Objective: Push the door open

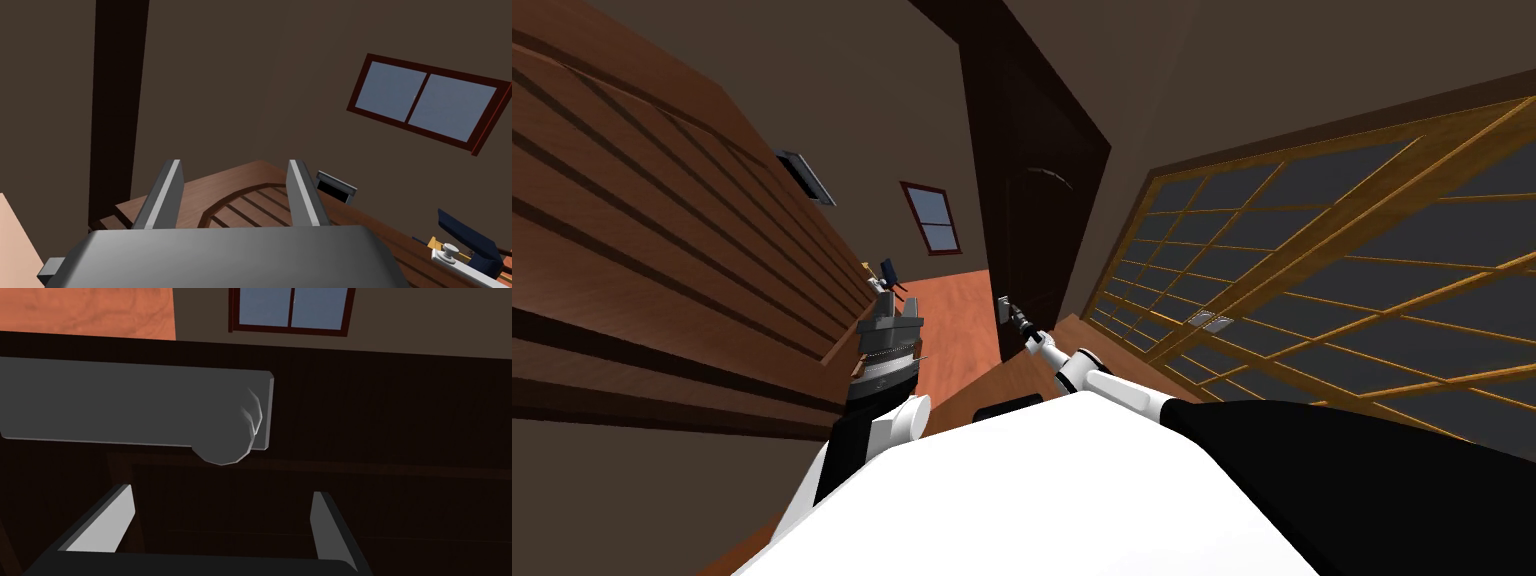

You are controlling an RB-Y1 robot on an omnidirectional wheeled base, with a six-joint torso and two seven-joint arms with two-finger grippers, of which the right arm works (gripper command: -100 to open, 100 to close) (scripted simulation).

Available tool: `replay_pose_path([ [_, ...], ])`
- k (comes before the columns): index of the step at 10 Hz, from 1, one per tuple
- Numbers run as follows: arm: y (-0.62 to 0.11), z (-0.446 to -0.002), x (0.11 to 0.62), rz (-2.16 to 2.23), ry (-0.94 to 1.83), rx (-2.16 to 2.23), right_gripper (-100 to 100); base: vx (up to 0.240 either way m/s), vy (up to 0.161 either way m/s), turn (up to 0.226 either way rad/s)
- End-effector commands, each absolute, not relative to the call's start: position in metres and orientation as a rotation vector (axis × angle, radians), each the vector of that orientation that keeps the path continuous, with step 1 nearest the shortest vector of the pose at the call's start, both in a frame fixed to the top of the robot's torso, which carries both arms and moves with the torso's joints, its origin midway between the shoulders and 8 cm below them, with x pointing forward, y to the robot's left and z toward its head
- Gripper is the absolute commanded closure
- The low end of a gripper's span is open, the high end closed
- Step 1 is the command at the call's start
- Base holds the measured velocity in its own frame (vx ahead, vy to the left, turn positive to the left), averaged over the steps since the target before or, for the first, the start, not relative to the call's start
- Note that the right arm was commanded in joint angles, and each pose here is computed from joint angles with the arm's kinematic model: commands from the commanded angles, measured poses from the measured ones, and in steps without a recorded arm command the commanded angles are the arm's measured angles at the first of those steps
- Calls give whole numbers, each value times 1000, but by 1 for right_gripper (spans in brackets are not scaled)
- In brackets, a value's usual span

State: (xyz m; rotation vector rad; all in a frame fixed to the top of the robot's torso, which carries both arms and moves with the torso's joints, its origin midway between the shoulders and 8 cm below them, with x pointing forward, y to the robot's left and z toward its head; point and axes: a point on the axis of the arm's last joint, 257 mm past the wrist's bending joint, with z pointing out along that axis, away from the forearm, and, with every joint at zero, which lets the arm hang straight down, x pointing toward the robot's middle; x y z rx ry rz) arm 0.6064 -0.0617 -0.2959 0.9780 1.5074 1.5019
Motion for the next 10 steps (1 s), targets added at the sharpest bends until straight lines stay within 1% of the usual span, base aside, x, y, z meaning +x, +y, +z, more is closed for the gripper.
replay_pose_path([
  [1, -63, -296, 607, 1499, 1504, 981, -100, 182, 103, 36],
  [4, -60, -296, 606, 1503, 1499, 989, -100, 205, 69, 24],
  [5, -61, -296, 606, 1502, 1500, 987, -100, 92, 34, 3],
  [6, -61, -296, 606, 1502, 1500, 987, 100, -11, -6, -5],
  [10, -61, -296, 606, 1502, 1500, 987, 100, -10, -6, 7],
])
